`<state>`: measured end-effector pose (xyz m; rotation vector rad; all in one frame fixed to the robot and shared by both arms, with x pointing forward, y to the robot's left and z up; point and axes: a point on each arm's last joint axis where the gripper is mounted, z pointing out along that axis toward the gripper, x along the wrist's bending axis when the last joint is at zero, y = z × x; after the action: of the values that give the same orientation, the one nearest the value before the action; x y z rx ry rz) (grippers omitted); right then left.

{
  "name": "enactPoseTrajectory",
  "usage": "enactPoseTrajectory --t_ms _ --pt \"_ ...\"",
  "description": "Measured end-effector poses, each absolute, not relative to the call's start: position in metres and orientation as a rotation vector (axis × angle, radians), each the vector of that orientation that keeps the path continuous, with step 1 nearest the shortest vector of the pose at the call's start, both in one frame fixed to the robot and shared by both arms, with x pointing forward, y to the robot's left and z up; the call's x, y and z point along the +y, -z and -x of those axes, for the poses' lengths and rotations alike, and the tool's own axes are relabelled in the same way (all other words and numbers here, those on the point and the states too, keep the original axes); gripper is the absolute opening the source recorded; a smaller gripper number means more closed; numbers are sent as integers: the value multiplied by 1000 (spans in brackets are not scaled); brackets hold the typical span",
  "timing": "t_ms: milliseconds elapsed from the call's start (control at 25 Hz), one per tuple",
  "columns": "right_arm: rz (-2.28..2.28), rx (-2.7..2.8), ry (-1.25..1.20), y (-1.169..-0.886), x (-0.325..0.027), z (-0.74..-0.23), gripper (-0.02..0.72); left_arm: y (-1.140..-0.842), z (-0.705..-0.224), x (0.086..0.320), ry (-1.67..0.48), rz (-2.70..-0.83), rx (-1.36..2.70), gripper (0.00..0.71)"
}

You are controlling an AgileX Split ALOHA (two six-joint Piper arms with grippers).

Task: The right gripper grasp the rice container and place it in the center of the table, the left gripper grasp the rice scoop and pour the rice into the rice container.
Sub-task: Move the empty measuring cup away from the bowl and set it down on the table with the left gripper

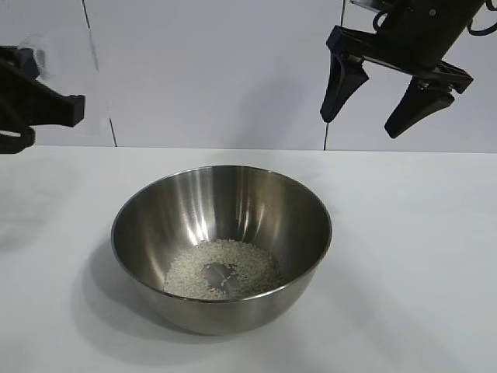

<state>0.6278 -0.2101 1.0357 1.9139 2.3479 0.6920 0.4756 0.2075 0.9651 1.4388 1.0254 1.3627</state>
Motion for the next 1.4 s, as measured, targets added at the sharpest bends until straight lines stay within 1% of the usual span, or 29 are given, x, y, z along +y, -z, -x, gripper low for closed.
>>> enactPoseTrajectory --t_ms 120,240,560,720,1080,1400 --pt "-1913 2345 -694 -1036 -210 -628 610 -956 -469 219 -1365 -1475 1056 8" --pt "-1912 2343 -696 -1036 -210 -628 610 -947 -464 225 -1339 -1510 1063 8" --pt "-1910 2340 -699 -1036 -210 -629 610 -911 -473 233 -1267 -1649 1108 8" --pt "-1910 2340 -699 -1036 -210 -629 610 -902 -478 242 -1233 -1632 1182 8" --pt "-1910 2339 -700 -1036 -210 -629 610 -878 -492 236 -1145 -1712 1160 8" --pt "-1909 2340 -700 -1036 -210 -629 610 -863 -501 229 -1074 -1725 1170 8"
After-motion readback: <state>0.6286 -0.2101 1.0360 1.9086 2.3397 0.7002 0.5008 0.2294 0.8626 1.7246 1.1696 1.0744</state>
